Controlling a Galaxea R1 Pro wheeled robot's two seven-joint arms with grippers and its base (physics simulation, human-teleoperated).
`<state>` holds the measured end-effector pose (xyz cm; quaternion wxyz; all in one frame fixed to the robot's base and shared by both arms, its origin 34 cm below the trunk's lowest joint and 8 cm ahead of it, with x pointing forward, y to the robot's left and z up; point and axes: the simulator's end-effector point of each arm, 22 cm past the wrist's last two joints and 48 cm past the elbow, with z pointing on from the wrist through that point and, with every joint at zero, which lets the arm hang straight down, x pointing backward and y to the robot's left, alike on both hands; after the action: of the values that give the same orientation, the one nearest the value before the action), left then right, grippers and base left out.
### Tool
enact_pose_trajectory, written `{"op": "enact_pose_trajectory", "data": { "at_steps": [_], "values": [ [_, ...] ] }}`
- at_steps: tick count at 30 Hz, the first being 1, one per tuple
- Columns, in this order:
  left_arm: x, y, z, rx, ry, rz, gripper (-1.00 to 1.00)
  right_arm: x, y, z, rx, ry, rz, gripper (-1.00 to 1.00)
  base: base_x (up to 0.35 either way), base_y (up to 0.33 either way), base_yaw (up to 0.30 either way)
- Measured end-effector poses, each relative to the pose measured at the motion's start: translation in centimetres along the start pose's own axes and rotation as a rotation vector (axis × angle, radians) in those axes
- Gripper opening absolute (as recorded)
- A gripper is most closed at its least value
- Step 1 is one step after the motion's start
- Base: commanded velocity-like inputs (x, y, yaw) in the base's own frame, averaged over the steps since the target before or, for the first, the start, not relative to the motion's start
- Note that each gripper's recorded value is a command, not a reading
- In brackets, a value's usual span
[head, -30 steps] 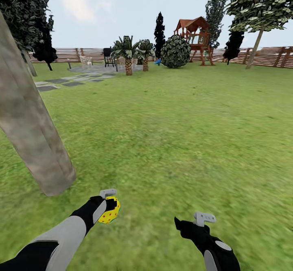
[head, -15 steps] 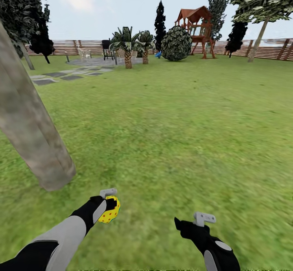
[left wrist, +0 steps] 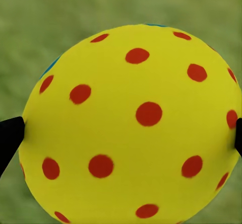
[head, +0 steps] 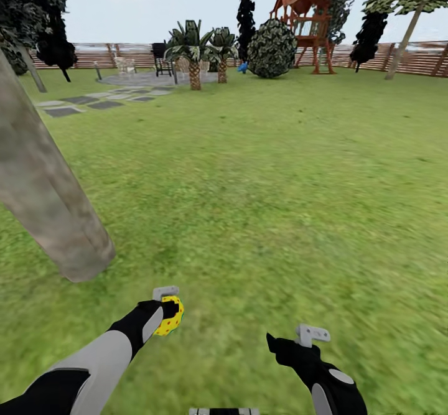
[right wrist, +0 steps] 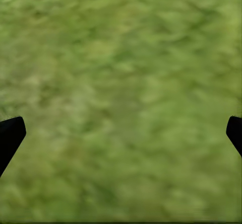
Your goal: Take the three Easter eggs out of the wicker basket on the lawn in the garden, then place them on the lawn next to a single tree (choose any tree) so that all three eggs are next to the same tree and none are left in the basket.
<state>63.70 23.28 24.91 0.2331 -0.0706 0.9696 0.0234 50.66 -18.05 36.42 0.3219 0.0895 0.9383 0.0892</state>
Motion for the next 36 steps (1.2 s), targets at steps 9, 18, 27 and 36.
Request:
{"op": "enact_pose_trajectory", "data": {
  "at_steps": [9, 18, 27, 36],
  "values": [
    [1.7, 0.1, 1.5, -0.005, 0.033, 0.003, -1.0, 1.4, -0.4, 0.9, 0.009, 0.036, 0.003, 1.0, 0.0, 0.0, 0.0],
    [3.6, 0.2, 2.8, -0.009, 0.07, 0.006, -1.0, 2.8, -0.9, 1.8, 0.016, 0.072, 0.008, 1.0, 0.0, 0.0, 0.0],
    [5.3, 0.4, 4.0, -0.013, 0.102, 0.008, -1.0, 4.1, -1.2, 2.6, 0.024, 0.103, 0.011, 1.0, 0.0, 0.0, 0.0],
    [6.4, 0.4, 4.7, -0.016, 0.122, 0.01, -1.0, 4.9, -1.4, 3.0, 0.028, 0.123, 0.012, 1.0, 0.0, 0.0, 0.0]
  ]
}}
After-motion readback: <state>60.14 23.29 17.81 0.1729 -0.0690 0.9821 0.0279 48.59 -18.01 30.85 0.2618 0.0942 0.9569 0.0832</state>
